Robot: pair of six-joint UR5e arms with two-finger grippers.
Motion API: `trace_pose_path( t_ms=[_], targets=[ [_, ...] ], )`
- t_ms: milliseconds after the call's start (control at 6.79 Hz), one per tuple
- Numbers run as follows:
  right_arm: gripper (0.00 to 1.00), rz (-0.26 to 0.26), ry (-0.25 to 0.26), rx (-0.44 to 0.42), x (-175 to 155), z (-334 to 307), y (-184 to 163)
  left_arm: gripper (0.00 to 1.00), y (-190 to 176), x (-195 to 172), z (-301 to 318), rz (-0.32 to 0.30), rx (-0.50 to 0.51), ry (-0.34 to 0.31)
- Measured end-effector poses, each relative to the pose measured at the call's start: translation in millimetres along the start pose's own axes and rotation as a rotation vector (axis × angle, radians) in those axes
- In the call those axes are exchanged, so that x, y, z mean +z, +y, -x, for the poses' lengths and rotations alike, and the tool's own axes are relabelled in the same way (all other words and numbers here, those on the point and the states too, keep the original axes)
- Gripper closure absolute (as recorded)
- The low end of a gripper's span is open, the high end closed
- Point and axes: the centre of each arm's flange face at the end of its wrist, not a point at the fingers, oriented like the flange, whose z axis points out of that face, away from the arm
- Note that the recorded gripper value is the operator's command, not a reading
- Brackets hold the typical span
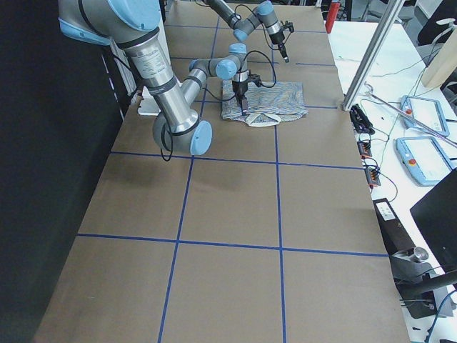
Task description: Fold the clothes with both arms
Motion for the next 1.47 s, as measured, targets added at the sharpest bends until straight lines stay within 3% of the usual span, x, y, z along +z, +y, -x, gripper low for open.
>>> trace_pose_path(
  t_ms=[442, 736, 1031, 1178, 1472],
  targets=[
    [0.0, -0.01, 0.005, 0.014, 28.5, 0.4, -23.0, 0.57, 1.7, -1.9, 3.3, 0.0, 0.0, -0.001],
    [0.0, -0.006, 0.029, 0.014, 32.4, -39.3, -46.9, 0.57, 2.1, -2.4, 3.0, 0.001, 0.0, -0.001],
    [0.0, 0.018, 0.036, 0.011, 45.1, -104.5, -39.1, 0.57, 2.2, -4.7, 2.4, 0.001, 0.0, 0.001],
    [0.0, 0.017, 0.002, 0.033, 32.3, -113.2, -29.3, 0.57, 3.0, -7.6, 3.3, 0.001, 0.0, 0.001],
    [0.01, -0.008, -0.079, 0.186, -3.3, -87.4, -27.6, 0.57, 4.1, -12.1, 4.2, -0.001, 0.001, 0.005]
  ],
)
